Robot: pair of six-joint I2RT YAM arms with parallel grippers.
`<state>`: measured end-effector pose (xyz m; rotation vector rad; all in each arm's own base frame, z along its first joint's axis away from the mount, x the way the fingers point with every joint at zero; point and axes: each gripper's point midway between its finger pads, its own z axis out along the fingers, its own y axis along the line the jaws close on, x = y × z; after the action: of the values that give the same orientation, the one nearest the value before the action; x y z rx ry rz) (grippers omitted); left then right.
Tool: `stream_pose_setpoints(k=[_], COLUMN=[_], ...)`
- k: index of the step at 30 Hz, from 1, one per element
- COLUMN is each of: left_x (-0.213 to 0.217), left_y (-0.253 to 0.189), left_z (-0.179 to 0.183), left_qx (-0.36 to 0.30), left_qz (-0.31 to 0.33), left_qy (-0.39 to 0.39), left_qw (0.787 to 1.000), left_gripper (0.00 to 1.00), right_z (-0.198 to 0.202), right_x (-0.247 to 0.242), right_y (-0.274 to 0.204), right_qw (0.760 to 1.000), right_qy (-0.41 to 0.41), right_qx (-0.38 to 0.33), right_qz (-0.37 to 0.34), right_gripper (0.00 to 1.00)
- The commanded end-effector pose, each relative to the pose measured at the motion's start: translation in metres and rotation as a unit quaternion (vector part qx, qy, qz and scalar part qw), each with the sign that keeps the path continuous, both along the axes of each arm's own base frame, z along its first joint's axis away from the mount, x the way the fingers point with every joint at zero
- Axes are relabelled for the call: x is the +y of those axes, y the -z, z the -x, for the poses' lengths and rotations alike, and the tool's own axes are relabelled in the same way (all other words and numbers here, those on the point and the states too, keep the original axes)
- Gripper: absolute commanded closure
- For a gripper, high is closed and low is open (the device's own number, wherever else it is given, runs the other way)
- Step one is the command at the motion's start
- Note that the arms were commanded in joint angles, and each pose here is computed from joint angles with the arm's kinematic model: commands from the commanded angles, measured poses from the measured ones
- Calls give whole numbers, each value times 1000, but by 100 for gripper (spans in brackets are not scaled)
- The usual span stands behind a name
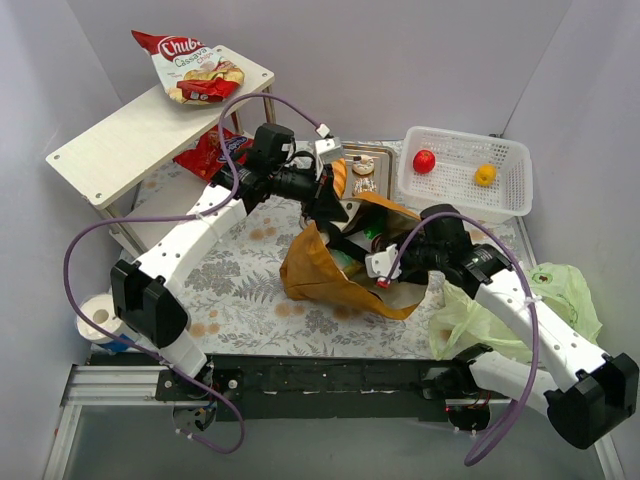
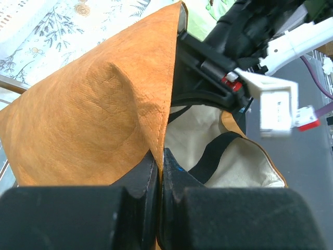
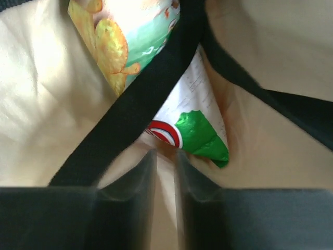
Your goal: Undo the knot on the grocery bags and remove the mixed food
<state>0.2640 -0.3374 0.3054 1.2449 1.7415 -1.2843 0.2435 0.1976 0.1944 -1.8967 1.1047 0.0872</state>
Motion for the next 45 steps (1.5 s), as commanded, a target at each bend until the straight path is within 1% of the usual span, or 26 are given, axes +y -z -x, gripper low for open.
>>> stream_pose_setpoints(k=[1, 2, 3, 4, 5, 9, 14, 15, 16, 17, 19, 20, 23, 25, 27, 28, 31, 34, 35, 36, 37, 39, 40, 41, 43, 45], left_x=[7, 6, 6, 5, 3, 0, -3, -3, -3, -3, -2, -1, 2, 3, 5, 6, 9, 10, 11, 11, 12, 13, 13, 13, 13, 15], left_y=[-12, -8, -8, -7, -7, -1, 3, 3, 3, 3, 1, 2, 2, 2, 2, 3, 2, -1, -3, -4, -5, -9, -8, -8, -5, -3], left_z=[9, 6, 6, 8, 6, 7, 5, 4, 3, 3, 1, 1, 0, -2, -5, -6, -7, 0, 3, 4, 5, 7, 6, 7, 10, 14], left_qx=[-2, -2, -1, 5, 7, 29, 35, 35, 34, 35, 31, 31, 28, 25, 20, 18, 11, 19, 19, 15, 12, 9, 5, 5, 19, 37], left_qz=[24, 22, 23, 23, 24, 27, 32, 32, 33, 31, 32, 31, 29, 27, 26, 23, 22, 28, 31, 31, 32, 32, 30, 29, 24, 19], left_qy=[28, 33, 38, 46, 51, 66, 71, 71, 70, 69, 67, 63, 57, 51, 43, 38, 34, 43, 49, 52, 55, 60, 64, 68, 80, 89], left_qw=[999, 999, 999, 999, 998, 997, 996, 996, 996, 997, 997, 997, 998, 998, 999, 999, 999, 999, 998, 998, 998, 998, 998, 997, 996, 995], left_gripper=[100, 100, 100, 100, 100, 100, 100, 100, 100, 100, 100, 100, 100, 100, 100, 100, 100, 100, 100, 100, 100, 100, 100, 100, 100, 100], right_z=[-11, -10, -9, -10, -11, -19, -15, -11, -11, -11, -6, -7, -2, 6, 18, 24, 45, 54, 50, 45, 41, 28, 22, 17, 5, -5], right_x=[12, 15, 17, 19, 23, 36, 57, 62, 65, 65, 70, 70, 70, 67, 62, 58, 51, 45, 43, 44, 45, 50, 53, 56, 65, 69], right_y=[-5, 1, 6, 7, 16, 34, 55, 60, 64, 71, 72, 71, 58, 41, 33, 15, -6, -3, -1, 3, 8, 12, 20, 22, 26, 29], right_qw=[992, 990, 988, 984, 983, 979, 965, 962, 961, 960, 961, 963, 968, 968, 970, 970, 972, 975, 977, 978, 978, 977, 978, 977, 977, 979], right_qy=[-78, -91, -105, -121, -131, -163, -227, -238, -241, -242, -243, -234, -215, -209, -209, -202, -199, -190, -178, -170, -167, -153, -150, -147, -142, -134], right_qx=[-98, -107, -112, -127, -121, -107, -121, -122, -124, -118, -112, -111, -114, -125, -119, -131, -128, -112, -113, -120, -122, -148, -146, -151, -155, -152], right_qz=[29, 26, 31, 36, 39, 54, 59, 61, 63, 72, 73, 75, 62, 50, 44, 30, 11, 19, 23, 22, 26, 23, 28, 28, 31, 38], right_gripper=[46, 31, 27, 25, 23, 23, 23, 25, 29, 43, 60, 77, 99, 99, 99, 99, 99, 99, 94, 85, 67, 50, 34, 26, 2, 2])
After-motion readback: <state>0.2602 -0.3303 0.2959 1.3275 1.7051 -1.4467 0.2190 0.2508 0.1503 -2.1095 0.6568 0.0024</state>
